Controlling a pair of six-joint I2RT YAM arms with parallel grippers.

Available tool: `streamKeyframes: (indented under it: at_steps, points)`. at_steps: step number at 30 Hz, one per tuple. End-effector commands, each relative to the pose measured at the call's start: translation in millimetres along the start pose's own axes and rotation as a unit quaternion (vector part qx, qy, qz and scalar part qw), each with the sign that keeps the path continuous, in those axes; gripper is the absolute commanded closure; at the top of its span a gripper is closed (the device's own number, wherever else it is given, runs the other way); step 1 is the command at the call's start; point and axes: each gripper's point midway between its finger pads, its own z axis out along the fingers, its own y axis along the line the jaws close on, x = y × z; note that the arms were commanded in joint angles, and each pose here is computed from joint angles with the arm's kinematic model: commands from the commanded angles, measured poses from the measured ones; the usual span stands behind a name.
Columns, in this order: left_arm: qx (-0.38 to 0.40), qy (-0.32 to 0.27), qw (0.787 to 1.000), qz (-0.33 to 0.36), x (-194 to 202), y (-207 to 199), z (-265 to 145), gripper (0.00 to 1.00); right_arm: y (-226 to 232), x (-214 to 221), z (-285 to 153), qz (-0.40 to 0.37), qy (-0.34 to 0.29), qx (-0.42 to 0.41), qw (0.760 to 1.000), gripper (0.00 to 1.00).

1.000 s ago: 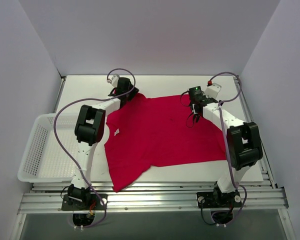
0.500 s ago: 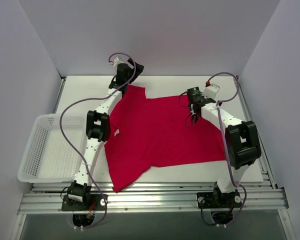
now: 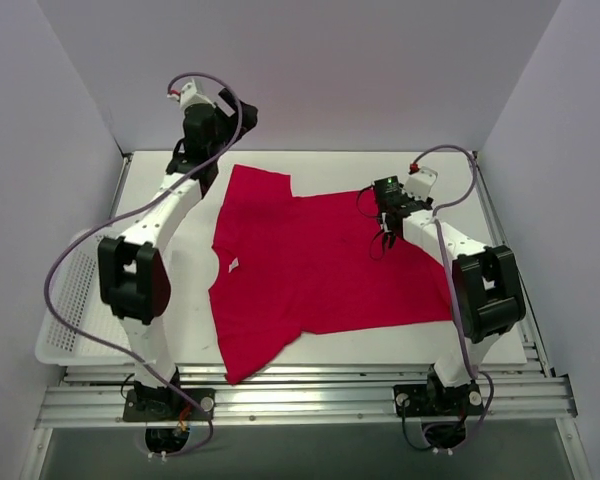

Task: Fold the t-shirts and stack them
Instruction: Flatten out the tshirt

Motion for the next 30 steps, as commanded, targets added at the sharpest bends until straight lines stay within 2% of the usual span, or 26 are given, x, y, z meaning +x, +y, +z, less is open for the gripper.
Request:
streamKeyframes:
  at_steps: [1,2,4,5,6,7,8,12,19,23,27,30]
  points:
    - [-0.035,-0.012,0.999,0.035,-0.7,27.0,-22.0,0.02,-0.7,-18.9,-2.6,0.025,-0.017,-0.023,0.999,0.68]
    - [-0.042,-0.002,0.998,0.036,8.0,36.9,-22.8,0.07,2.1,-16.2,1.4,0.024,-0.011,-0.027,0.999,0.81]
    - [-0.065,0.029,0.997,0.036,35.6,65.6,-22.5,0.18,10.1,-7.9,15.1,0.009,0.010,-0.021,1.000,1.00]
    - [-0.074,0.039,0.996,0.034,45.2,76.1,-21.3,0.33,14.4,-5.8,19.6,0.004,0.016,-0.018,1.000,1.00]
    - [-0.079,0.049,0.995,0.031,54.2,84.5,-19.8,0.41,21.6,-13.2,21.2,0.005,0.018,-0.020,1.000,1.00]
    - [-0.090,0.062,0.994,0.027,67.3,101.5,-14.8,0.50,25.6,-2.6,31.1,-0.007,0.029,-0.013,0.999,1.00]
    - [-0.087,0.076,0.993,0.021,76.9,106.2,-12.3,0.63,29.5,-2.2,34.1,-0.009,0.031,-0.013,0.999,1.00]
    - [-0.099,0.114,0.989,0.010,106.1,135.8,5.3,0.83,47.5,-8.5,48.9,-0.015,0.031,-0.012,0.999,1.00]
    - [-0.100,0.138,0.985,0.006,118.4,155.3,23.6,0.89,71.6,-10.7,85.9,-0.020,0.045,0.005,0.999,1.00]
    - [-0.098,0.147,0.984,0.001,120.9,162.6,30.8,0.94,70.4,6.1,107.1,-0.019,0.068,0.021,0.997,1.00]
    - [-0.114,0.165,0.980,0.003,133.2,179.7,39.6,0.95,69.7,33.0,134.1,0.000,0.116,0.009,0.993,1.00]
    - [-0.124,0.189,0.974,-0.005,144.5,189.2,46.6,0.96,68.5,37.7,146.6,0.011,0.130,0.009,0.991,1.00]
